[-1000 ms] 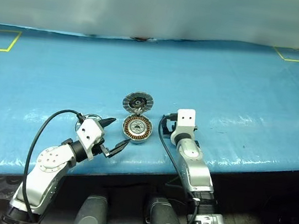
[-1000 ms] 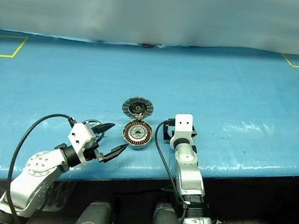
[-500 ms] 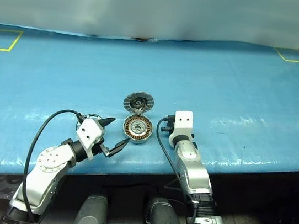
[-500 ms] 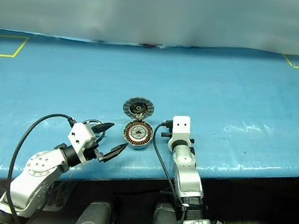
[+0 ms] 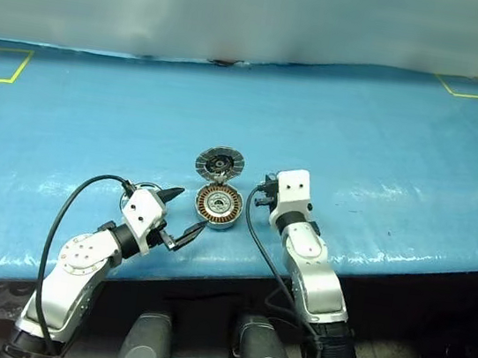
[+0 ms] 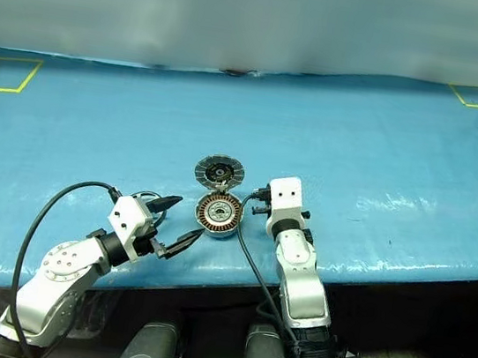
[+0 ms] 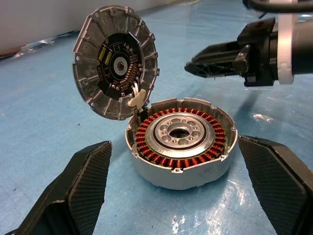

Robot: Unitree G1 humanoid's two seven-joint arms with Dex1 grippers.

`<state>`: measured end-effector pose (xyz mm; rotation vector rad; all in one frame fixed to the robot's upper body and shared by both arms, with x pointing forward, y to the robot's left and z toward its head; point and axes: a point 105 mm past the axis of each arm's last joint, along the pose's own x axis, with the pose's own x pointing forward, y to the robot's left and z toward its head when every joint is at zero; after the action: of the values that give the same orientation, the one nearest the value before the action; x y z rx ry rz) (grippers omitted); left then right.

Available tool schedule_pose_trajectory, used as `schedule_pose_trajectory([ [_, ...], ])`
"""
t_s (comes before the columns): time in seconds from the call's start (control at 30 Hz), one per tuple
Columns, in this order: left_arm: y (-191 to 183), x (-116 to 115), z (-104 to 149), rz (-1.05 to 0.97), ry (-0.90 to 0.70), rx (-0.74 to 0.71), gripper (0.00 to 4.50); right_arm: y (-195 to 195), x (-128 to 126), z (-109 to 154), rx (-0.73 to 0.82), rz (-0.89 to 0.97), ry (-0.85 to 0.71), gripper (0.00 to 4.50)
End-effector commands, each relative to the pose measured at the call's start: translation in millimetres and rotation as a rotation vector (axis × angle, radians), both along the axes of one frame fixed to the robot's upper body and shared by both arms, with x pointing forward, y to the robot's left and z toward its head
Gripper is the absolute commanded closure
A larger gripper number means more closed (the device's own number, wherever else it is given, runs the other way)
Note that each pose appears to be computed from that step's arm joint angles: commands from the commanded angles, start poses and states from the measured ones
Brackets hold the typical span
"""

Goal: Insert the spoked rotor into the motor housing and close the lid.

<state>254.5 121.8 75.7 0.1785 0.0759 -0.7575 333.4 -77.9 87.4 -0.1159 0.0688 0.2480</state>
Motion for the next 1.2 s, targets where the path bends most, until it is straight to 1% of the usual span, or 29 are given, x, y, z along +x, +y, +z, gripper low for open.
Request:
schedule_pose_trajectory([
  [0.03,1.3,0.8,5.3,0.002,-0.022,-0.007,0.00,21.4,-7.4,25.9,0.061,0.100,-0.065,3.84],
  [0.17,2.0,1.0,5.6,0.007,-0.024,-0.008,0.00,42.8,-12.9,35.2,0.112,0.190,-0.088,3.84],
  [0.37,3.6,0.3,5.8,0.016,-0.026,-0.006,0.00,62.2,-17.1,25.0,0.124,0.261,-0.046,3.84],
  [0.53,5.7,-1.0,5.8,0.025,-0.025,-0.004,0.00,61.8,-21.0,14.1,0.086,0.274,0.013,3.84],
  [0.7,8.0,-2.0,5.5,0.032,-0.023,-0.002,0.00,60.7,-28.8,5.7,0.088,0.313,0.085,3.84],
  [1.2,10.7,-3.3,4.6,0.033,-0.013,-0.001,0.00,74.9,-42.1,-3.0,0.088,0.378,0.129,3.84],
])
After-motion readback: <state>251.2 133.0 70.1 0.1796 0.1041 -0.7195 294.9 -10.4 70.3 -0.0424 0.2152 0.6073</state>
